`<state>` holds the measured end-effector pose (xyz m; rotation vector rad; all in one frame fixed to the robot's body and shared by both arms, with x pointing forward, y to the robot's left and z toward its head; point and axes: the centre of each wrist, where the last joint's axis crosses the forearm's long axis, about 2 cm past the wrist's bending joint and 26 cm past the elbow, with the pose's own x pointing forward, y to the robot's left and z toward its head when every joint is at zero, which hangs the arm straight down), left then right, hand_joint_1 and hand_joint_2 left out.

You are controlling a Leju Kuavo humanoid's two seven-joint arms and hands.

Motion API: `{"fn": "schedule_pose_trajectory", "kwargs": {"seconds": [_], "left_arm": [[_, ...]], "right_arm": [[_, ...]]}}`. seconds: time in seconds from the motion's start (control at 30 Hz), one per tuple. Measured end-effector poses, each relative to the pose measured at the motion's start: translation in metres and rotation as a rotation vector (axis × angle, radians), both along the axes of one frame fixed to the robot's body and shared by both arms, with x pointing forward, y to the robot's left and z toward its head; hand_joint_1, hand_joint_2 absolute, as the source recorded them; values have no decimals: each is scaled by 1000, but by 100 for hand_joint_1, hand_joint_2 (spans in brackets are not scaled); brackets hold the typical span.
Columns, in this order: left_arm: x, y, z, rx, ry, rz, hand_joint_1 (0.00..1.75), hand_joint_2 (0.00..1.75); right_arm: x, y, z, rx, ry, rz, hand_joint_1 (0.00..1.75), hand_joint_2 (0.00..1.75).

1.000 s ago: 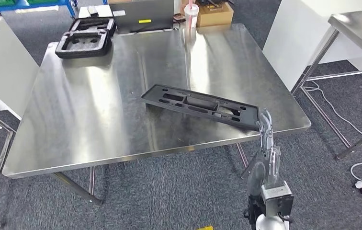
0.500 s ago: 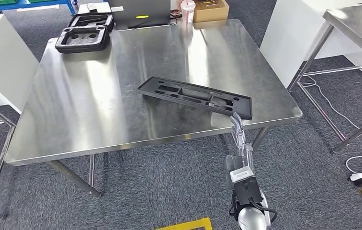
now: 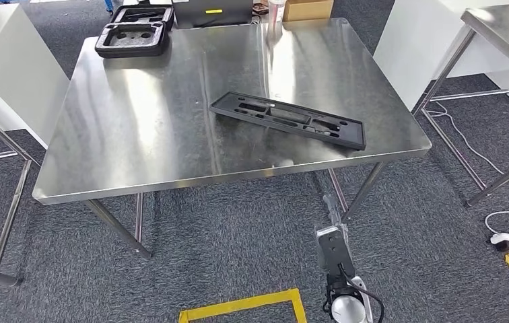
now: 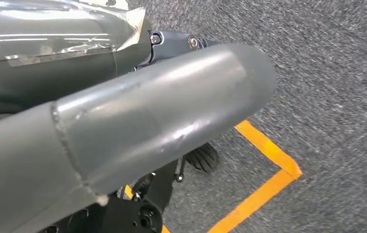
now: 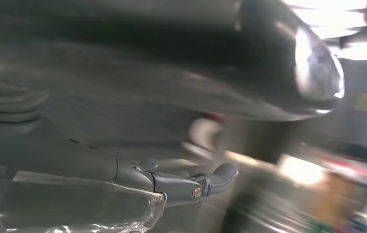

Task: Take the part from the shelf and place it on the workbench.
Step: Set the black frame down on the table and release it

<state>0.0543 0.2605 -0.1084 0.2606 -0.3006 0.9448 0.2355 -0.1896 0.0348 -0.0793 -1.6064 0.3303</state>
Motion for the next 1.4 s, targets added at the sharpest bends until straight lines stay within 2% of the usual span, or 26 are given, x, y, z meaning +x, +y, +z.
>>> {"fn": "schedule_pose_trajectory", "kwargs": {"seconds": [0.1, 0.2, 0.3, 0.37, 0.47, 0.73, 0.83, 0.97, 1.13, 1.4], "left_arm": [[-1, 3, 0, 2, 8, -21, 0, 0], [-3, 8, -1, 7, 18, -39, 0, 0], [-3, 11, -1, 10, 24, -62, 0, 0], [-4, 12, -1, 13, 27, -73, 0, 0], [-4, 13, -1, 16, 29, -83, 0, 0], [-5, 10, -1, 20, 49, -91, 0, 0], [-6, 10, -1, 21, 50, -92, 0, 0], [-6, 7, -1, 14, 53, -93, 0, 0], [-7, 4, -1, 11, 70, -100, 0, 0], [-14, 0, -1, 3, 88, -102, 0, 0]], "right_arm": [[-10, -18, -43, 0, 197, -96, 0, 0], [-31, -34, -75, -60, 434, -227, 0, 0], [-59, -46, -98, -205, 673, -338, 0, 0], [-78, -51, -109, -327, 787, -370, 0, 0], [-99, -54, -118, -431, 877, -367, 0, 0], [-146, -63, -134, -491, 1133, -373, 0, 0], [-155, -65, -137, -480, 1213, -376, 0, 0], [-164, -67, -139, -477, 1411, -409, 0, 0], [-169, -67, -140, -498, 1452, -431, 0, 0], [-169, -71, -140, -582, 1346, -424, 0, 0]]}}
